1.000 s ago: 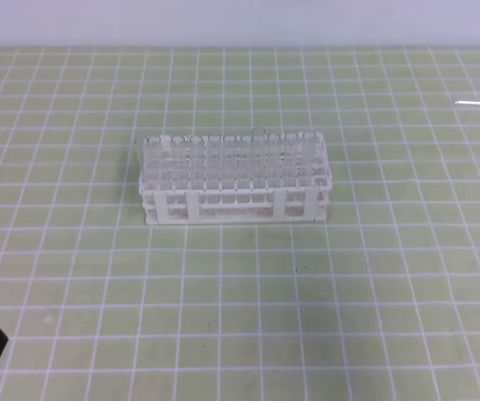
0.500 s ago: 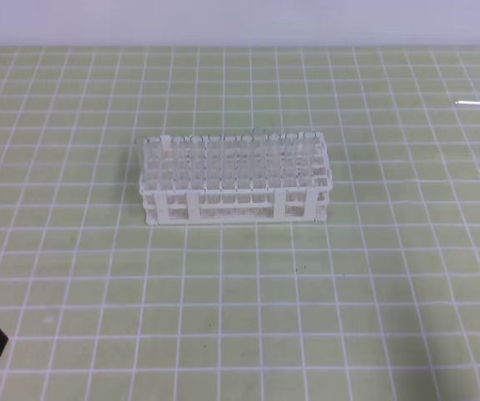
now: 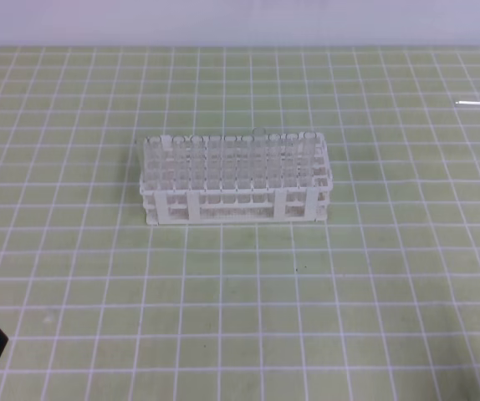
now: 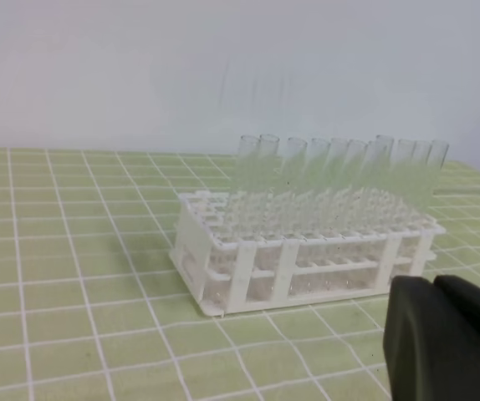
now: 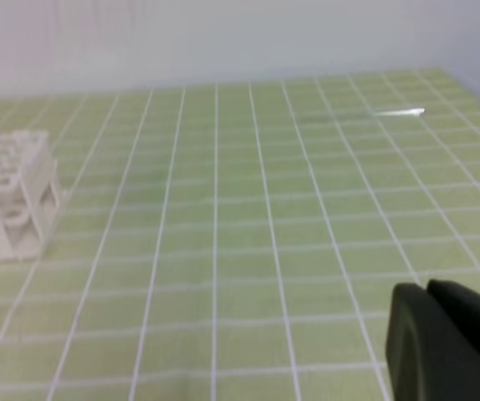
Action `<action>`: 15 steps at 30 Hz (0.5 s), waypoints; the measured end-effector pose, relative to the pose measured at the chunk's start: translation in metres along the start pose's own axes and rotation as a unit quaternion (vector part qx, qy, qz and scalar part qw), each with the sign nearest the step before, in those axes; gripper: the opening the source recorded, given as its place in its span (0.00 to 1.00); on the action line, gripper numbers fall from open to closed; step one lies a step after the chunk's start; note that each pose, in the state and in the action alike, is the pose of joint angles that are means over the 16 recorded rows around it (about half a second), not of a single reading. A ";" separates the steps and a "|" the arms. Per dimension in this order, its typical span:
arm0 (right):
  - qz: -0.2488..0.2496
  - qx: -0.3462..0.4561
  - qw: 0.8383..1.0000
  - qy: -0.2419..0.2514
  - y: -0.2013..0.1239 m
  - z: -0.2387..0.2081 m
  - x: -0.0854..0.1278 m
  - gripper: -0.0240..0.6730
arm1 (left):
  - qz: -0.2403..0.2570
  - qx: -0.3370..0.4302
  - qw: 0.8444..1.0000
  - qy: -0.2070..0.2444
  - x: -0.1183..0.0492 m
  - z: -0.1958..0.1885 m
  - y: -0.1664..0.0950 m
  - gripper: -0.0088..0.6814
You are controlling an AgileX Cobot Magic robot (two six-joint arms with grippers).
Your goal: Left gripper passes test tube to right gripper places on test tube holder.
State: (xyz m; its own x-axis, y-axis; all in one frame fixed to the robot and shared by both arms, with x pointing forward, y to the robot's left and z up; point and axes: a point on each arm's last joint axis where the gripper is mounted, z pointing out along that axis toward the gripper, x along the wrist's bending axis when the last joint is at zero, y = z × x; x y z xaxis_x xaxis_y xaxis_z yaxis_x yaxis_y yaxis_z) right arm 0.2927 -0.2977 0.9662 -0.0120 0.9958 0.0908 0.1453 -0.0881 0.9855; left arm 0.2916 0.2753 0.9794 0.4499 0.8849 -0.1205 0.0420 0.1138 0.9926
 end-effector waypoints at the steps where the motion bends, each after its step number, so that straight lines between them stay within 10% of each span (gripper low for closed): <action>1: -0.002 0.004 1.000 0.001 -0.001 0.000 0.000 0.01 | 0.000 0.000 1.000 0.000 0.000 0.000 0.000 0.01; 15: -0.020 0.027 0.999 0.019 -0.005 0.000 0.003 0.01 | 0.000 0.000 1.000 0.000 0.000 0.000 0.000 0.01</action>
State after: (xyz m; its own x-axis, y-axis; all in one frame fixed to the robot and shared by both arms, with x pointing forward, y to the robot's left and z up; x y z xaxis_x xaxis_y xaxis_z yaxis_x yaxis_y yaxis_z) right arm 0.2919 -0.2940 0.9611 -0.0558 0.9968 0.0577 0.1968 -0.0457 0.9794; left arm 0.2915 0.2754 0.9799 0.4492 0.8853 -0.1206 0.0422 0.1139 0.9926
